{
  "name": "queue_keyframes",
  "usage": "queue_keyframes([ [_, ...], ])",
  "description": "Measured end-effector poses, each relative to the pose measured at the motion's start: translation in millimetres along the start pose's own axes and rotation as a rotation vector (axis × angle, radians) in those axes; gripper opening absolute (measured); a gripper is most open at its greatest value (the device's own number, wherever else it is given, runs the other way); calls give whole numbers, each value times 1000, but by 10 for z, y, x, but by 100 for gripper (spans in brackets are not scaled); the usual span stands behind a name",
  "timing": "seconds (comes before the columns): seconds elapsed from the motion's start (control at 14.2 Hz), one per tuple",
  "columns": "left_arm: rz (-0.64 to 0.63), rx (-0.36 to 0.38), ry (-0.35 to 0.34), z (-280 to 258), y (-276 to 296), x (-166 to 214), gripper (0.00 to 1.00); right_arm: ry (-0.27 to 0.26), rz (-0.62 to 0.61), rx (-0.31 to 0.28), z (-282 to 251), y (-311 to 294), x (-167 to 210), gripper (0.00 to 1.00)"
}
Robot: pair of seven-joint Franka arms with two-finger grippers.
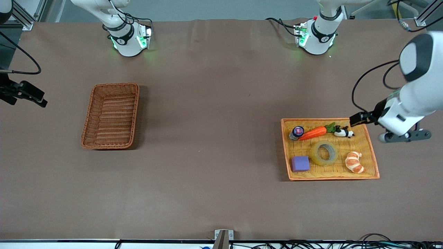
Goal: Move tape to another basket
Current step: 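Lower the left gripper onto the yellow tape roll in the tray and grasp it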
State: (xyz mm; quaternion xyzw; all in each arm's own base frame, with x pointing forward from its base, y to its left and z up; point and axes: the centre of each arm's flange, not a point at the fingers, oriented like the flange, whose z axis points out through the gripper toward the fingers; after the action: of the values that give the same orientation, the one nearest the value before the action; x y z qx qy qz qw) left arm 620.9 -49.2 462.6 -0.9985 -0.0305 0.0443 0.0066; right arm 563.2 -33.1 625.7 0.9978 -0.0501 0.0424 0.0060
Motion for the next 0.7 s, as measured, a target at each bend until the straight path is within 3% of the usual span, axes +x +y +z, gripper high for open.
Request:
queue_keyframes([
  [0.07, 4, 12, -2, 193, -4, 99, 88, 0, 0, 0, -1, 0, 0, 100],
  [0.21, 15, 33, 9, 552, -5, 282, 99, 0, 0, 0, -2, 0, 0, 100],
  [0.35, 20, 33, 17, 890, 8, 426, 100, 1, 0, 0, -3, 0, 0, 100],
  [0.7, 26, 32, -52, 1688, 40, 563, 100, 1, 0, 0, -5, 0, 1, 100],
])
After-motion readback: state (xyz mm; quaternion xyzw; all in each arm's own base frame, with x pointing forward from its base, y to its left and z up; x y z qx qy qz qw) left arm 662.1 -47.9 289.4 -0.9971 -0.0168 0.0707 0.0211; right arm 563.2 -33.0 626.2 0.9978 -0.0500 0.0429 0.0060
